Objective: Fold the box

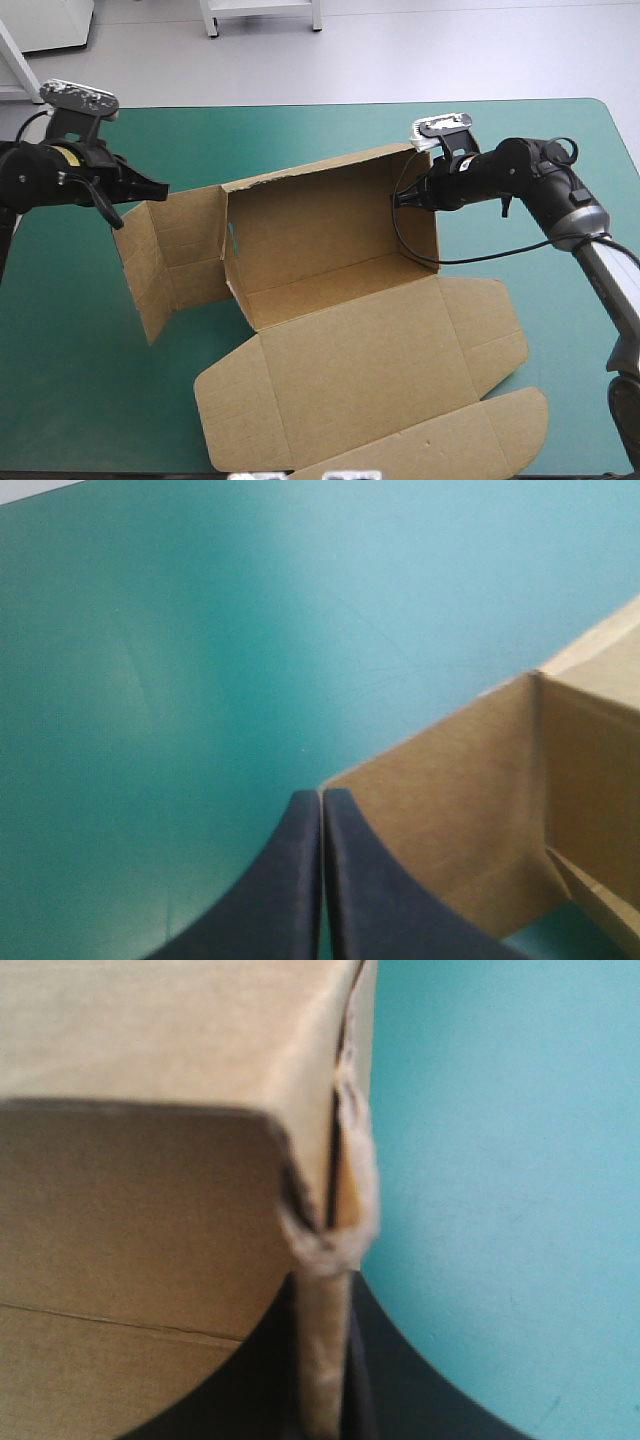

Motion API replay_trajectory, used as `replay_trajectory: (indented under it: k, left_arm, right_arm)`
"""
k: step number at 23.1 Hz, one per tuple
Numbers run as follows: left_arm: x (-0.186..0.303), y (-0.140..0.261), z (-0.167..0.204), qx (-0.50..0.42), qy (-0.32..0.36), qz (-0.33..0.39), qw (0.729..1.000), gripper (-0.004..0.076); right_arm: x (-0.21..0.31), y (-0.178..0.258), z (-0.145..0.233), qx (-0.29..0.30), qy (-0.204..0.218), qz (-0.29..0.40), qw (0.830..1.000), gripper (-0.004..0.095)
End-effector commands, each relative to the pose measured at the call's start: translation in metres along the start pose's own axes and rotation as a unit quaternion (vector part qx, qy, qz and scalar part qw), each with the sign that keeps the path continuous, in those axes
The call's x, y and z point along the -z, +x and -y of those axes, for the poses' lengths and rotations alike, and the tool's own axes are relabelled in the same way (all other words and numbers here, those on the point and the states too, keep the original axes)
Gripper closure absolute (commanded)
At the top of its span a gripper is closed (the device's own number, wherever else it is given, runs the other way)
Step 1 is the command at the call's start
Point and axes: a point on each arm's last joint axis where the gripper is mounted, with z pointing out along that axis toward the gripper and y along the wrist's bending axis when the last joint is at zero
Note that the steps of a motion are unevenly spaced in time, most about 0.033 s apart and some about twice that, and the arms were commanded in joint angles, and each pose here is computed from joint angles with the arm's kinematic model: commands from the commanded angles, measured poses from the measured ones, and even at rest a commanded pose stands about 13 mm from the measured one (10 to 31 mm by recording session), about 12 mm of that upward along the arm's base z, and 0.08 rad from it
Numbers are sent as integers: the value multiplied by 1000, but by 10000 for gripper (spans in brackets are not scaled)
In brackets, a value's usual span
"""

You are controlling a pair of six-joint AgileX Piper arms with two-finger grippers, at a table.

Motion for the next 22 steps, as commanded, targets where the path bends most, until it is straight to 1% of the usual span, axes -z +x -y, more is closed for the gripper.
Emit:
replay_trajectory:
  k: [1,3,5,10,15,20,22]
  left_arm:
    - [7,-8,-19,29,11,48,998,729]
    - [-1,-9,-27,42,12,46,998,729]
    - [-7,-11,-27,41,19,45,998,729]
    - [-17,-13,-27,42,27,34,998,729]
    - [-17,-12,-28,40,25,34,998,729]
    - [-17,-13,-28,40,25,35,998,729]
    - [-17,-13,-28,40,25,35,998,729]
  right_arm:
    - [46,-16,-7,-3,13,15,1000,907]
    - [50,-16,-7,-2,19,-23,1000,907]
    - [43,-14,-6,-3,17,-50,999,907]
    - [0,-12,7,-19,17,-90,996,907]
    - [-23,-16,14,-8,19,-75,997,908]
    - [-32,-26,18,12,28,-23,999,904]
    - [-33,-30,19,20,34,0,999,871]
